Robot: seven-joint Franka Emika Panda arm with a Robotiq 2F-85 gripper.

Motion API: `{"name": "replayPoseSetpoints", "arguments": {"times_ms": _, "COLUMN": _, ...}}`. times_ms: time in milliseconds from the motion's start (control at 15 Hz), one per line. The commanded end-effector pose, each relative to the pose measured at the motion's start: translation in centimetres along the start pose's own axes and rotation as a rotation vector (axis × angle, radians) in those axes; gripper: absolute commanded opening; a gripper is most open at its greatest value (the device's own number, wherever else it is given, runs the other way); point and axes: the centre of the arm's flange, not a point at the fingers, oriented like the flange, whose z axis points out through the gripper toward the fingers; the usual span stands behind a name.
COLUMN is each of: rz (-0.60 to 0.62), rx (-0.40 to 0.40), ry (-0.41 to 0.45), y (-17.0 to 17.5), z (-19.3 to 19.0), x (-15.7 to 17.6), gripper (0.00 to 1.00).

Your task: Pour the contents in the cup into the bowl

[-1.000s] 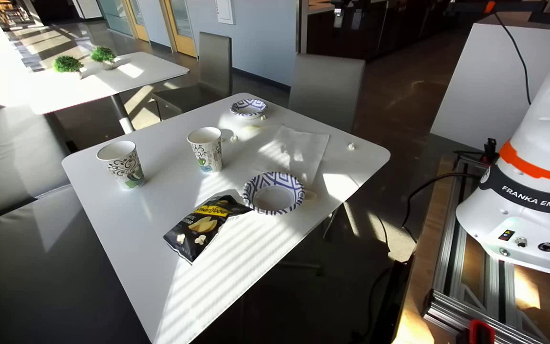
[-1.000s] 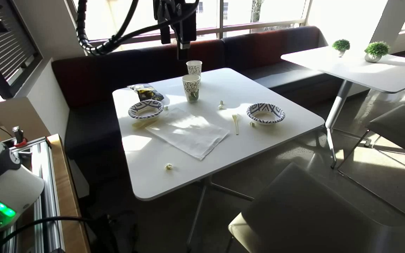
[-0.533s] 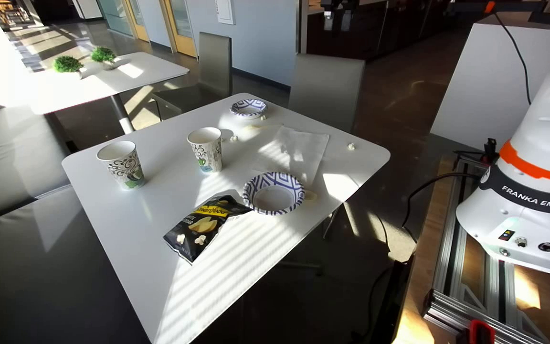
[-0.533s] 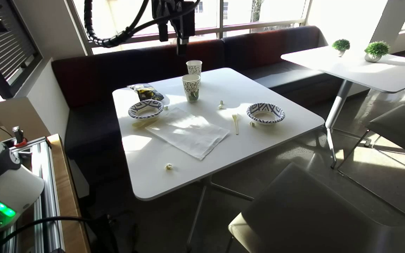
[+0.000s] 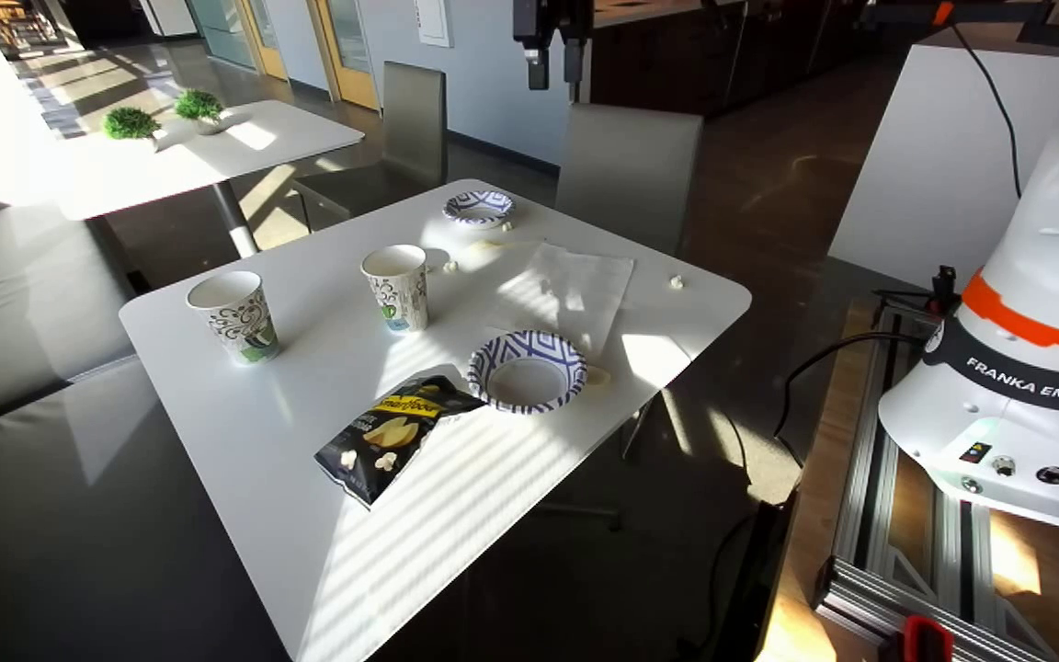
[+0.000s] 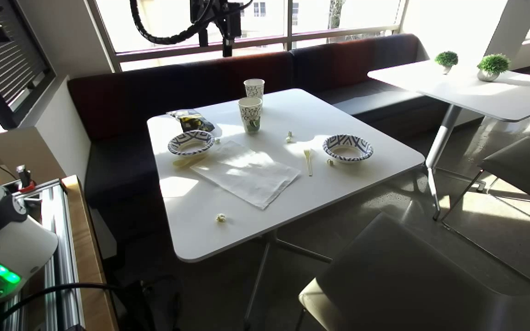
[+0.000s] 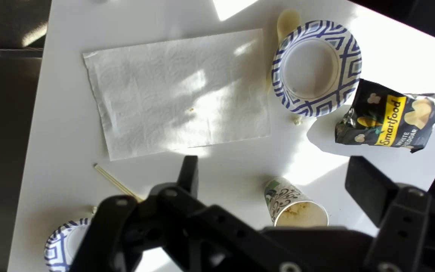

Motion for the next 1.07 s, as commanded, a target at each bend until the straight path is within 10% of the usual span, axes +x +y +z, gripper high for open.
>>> {"name": "replayPoseSetpoints", "arguments": {"times_ms": 0, "rz": 0.002, "rx": -0.031, "ry": 0.028, "y": -4.7, "z": 1.9, "x": 2.8, "gripper": 1.00}}
{"name": "replayPoseSetpoints", "arguments": {"times_ms": 600, "rz": -0.099, "rx": -0.098, "ry": 0.269, "y": -11.6, "z": 8.5, "x": 8.3, "gripper": 1.00}}
{"name": "replayPoseSetpoints", "arguments": {"times_ms": 1000, "rz": -0.105, "rx": -0.078, "ry": 0.261, "y": -11.3, "z": 9.2, "x": 8.4, "gripper": 1.00}}
